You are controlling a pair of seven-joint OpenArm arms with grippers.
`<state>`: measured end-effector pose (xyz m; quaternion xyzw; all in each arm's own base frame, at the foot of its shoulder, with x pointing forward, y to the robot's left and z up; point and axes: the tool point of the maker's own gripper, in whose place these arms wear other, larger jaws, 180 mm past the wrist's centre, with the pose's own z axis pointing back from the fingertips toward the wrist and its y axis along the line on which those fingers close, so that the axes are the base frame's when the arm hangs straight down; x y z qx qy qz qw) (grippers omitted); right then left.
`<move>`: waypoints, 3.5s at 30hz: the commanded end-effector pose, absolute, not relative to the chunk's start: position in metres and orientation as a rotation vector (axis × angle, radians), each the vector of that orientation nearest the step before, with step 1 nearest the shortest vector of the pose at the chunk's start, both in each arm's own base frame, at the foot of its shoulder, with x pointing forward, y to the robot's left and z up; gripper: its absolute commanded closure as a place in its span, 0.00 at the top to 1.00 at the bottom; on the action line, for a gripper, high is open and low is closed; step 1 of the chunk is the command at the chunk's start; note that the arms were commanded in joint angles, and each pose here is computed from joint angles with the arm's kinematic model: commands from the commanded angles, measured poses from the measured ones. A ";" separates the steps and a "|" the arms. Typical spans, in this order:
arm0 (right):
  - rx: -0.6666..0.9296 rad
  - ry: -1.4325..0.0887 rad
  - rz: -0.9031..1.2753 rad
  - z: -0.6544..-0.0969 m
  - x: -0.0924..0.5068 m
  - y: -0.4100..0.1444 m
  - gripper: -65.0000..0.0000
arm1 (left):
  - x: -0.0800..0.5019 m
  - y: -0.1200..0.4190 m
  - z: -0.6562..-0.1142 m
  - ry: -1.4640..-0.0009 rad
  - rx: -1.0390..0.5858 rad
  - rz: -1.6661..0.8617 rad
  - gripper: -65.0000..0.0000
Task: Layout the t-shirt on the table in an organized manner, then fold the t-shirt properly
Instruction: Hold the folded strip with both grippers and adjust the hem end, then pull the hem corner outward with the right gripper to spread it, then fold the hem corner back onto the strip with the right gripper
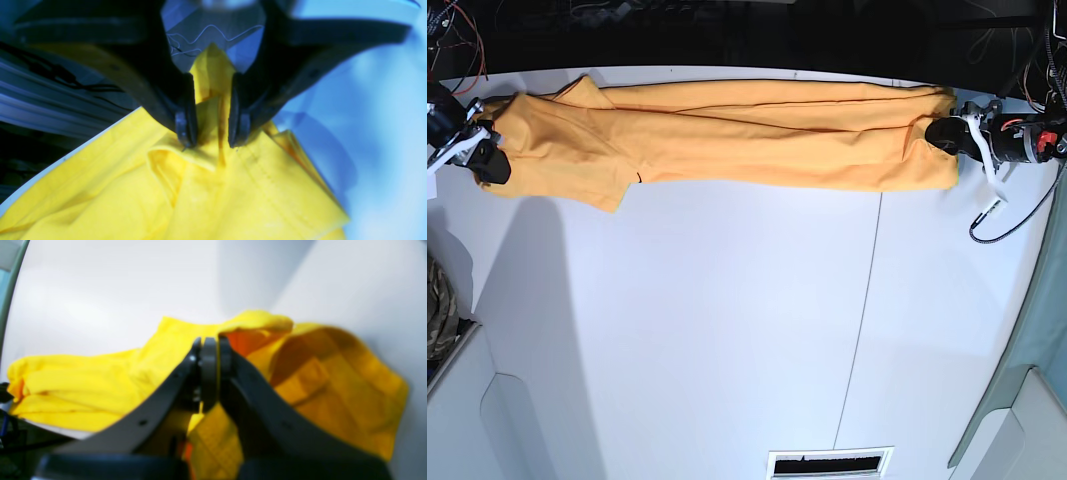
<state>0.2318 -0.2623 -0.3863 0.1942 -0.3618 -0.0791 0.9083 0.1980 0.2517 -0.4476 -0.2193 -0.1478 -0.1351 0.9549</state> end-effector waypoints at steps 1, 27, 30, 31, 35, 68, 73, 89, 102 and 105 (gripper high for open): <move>0.387 -0.788 -0.153 -0.377 0.236 -0.268 0.00 | 0.206 0.258 -0.439 -0.332 -0.437 -0.283 0.31; 0.297 -0.874 -0.181 -0.379 0.256 -0.290 0.18 | 0.207 0.257 -0.439 -0.343 -0.442 -0.278 0.31; 0.298 -0.845 -0.169 -0.380 0.258 -0.288 0.01 | 0.208 0.257 -0.438 -0.346 -0.443 -0.277 0.31; 0.299 -0.842 -0.166 -0.380 0.259 -0.288 0.00 | 0.207 0.257 -0.438 -0.345 -0.443 -0.278 0.31; 0.301 -0.852 -0.162 -0.377 0.263 -0.288 0.00 | 0.207 0.257 -0.439 -0.341 -0.442 -0.279 0.31; 0.299 -1.143 0.271 -0.205 0.524 -0.206 0.00 | 0.206 0.264 -0.442 -0.330 -0.402 -0.299 0.31; 0.313 -1.060 0.284 -0.231 0.514 -0.197 0.00 | 0.208 0.263 -0.440 -0.346 -0.406 -0.295 0.31; 0.528 -0.995 0.132 -0.277 0.412 -0.205 0.00 | 0.211 0.263 -0.440 -0.362 -0.402 -0.295 0.31; 0.425 -1.018 0.243 -0.266 0.297 -0.201 0.00 | 0.209 0.273 -0.445 -0.345 -0.337 -0.330 0.31; 0.406 -1.013 0.253 -0.263 0.276 -0.201 0.00 | 0.209 0.274 -0.445 -0.344 -0.337 -0.331 0.31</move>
